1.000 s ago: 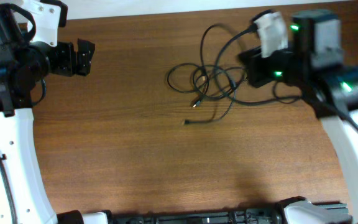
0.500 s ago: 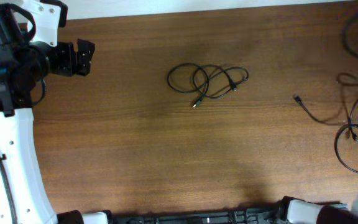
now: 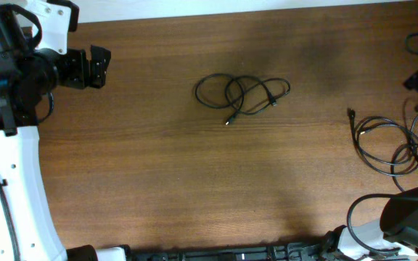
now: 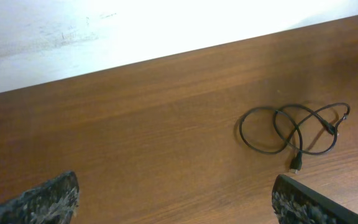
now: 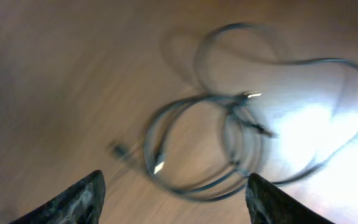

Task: Untangle cables

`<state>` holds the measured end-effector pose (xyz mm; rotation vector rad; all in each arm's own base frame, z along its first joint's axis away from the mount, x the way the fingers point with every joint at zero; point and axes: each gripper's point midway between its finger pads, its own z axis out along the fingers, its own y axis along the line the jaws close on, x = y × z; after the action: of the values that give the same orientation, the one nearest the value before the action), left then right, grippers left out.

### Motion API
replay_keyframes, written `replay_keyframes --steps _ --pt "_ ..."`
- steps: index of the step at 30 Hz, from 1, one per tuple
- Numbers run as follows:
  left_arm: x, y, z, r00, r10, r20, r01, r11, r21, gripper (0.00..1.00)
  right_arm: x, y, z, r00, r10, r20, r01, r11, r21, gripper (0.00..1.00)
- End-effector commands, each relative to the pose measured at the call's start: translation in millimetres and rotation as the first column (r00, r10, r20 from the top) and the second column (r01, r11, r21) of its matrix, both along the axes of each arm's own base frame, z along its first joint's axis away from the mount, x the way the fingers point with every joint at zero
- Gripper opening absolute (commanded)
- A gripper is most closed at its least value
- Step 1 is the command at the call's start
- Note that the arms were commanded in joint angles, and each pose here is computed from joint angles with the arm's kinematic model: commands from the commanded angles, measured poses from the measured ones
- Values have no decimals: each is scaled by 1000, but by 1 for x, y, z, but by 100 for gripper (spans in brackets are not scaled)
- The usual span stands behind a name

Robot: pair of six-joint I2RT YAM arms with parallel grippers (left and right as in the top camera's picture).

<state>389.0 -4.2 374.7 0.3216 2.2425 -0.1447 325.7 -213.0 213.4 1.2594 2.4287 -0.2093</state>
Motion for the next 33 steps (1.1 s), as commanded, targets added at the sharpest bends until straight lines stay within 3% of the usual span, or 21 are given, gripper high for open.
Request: replay_keyframes --steps 1,6,9,15,19,23,25,28,31,33 --pt "-5 -1 12 999 -6 36 5 1000 10 99 36 55 -6 923 358 139 -378 910 173 71" --pt "-5 -1 12 999 -6 36 5 1000 10 99 53 95 -38 787 610 91 -615 765 192 71" --pt "-5 -1 12 999 -6 36 5 1000 10 99 75 137 -68 658 743 124 -747 621 238 70" --pt "-5 -1 12 999 -6 36 5 1000 10 100 112 208 -123 499 853 150 -851 449 274 69" --pt "-5 -1 12 999 -6 36 5 1000 10 99 121 257 -161 402 905 138 -888 349 301 75" --pt "-5 -1 12 999 -6 36 5 1000 10 99 131 269 -184 367 927 73 -904 337 262 75" --pt "-5 -1 12 999 -6 36 5 1000 10 99 138 256 -186 414 910 15 -889 401 220 75" --pt "-5 -1 12 999 -6 36 5 1000 10 99 140 242 -188 425 903 -54 -885 428 182 75" --pt "-5 -1 12 999 -6 36 5 1000 10 99 142 243 -188 328 942 -69 -930 335 148 79" --pt "-5 -1 12 999 -6 36 5 1000 10 99 147 246 -186 327 944 -49 -934 330 133 81"
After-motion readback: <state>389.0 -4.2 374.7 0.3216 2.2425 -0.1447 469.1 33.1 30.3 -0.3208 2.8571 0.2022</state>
